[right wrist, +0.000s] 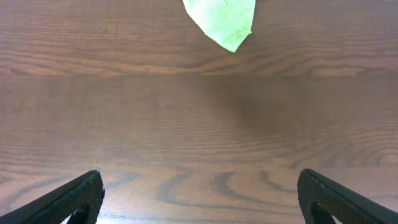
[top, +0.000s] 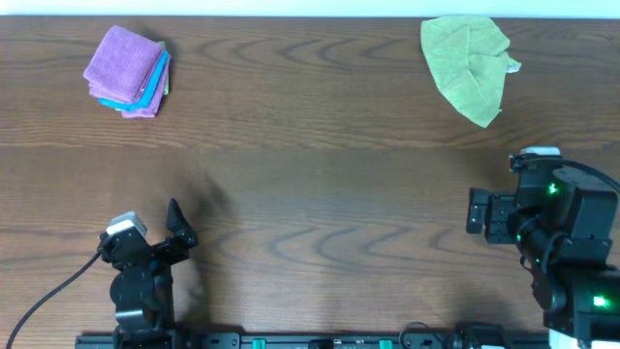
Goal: Fold the cloth
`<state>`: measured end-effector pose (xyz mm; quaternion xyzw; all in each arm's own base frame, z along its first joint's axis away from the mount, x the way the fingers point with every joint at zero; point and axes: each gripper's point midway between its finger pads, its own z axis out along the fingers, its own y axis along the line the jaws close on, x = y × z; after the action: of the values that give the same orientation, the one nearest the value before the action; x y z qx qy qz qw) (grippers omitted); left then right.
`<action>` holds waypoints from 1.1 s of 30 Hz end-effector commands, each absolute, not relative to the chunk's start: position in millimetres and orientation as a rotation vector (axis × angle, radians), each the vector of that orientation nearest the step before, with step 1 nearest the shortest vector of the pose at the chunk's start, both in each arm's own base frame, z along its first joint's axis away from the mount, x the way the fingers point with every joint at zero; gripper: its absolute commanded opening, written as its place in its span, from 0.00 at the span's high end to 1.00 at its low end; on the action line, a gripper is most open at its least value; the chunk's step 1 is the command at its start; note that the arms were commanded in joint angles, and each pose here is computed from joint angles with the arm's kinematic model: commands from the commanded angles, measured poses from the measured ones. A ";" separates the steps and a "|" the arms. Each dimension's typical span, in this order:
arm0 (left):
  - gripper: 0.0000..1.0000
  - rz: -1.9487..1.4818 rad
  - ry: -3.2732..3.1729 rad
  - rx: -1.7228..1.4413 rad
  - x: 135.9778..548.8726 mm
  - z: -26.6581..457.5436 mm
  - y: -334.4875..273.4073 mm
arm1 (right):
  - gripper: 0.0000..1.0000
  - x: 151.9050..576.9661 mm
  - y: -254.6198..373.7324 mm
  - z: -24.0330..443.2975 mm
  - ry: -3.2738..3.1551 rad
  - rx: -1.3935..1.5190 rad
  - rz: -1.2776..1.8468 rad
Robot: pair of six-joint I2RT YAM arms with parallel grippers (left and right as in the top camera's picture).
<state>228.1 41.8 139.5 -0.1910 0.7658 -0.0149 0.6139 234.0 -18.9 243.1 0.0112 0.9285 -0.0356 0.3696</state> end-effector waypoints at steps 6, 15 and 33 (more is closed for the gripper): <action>0.05 -0.021 1.782 -0.456 227.9 127.8 43.9 | 0.01 230.7 -32.0 245.3 2.380 0.047 -0.187; 0.04 -0.021 1.782 -0.456 227.9 127.8 43.9 | 0.01 238.9 18.2 285.7 2.021 -0.147 0.043; 0.05 -0.021 1.782 -0.456 227.9 127.8 43.9 | 0.01 218.0 26.3 179.2 1.843 -0.179 0.061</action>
<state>228.2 42.5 140.2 -0.1922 0.7640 -0.0135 0.6157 217.1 26.0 191.3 -0.0717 0.7939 0.0286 0.6032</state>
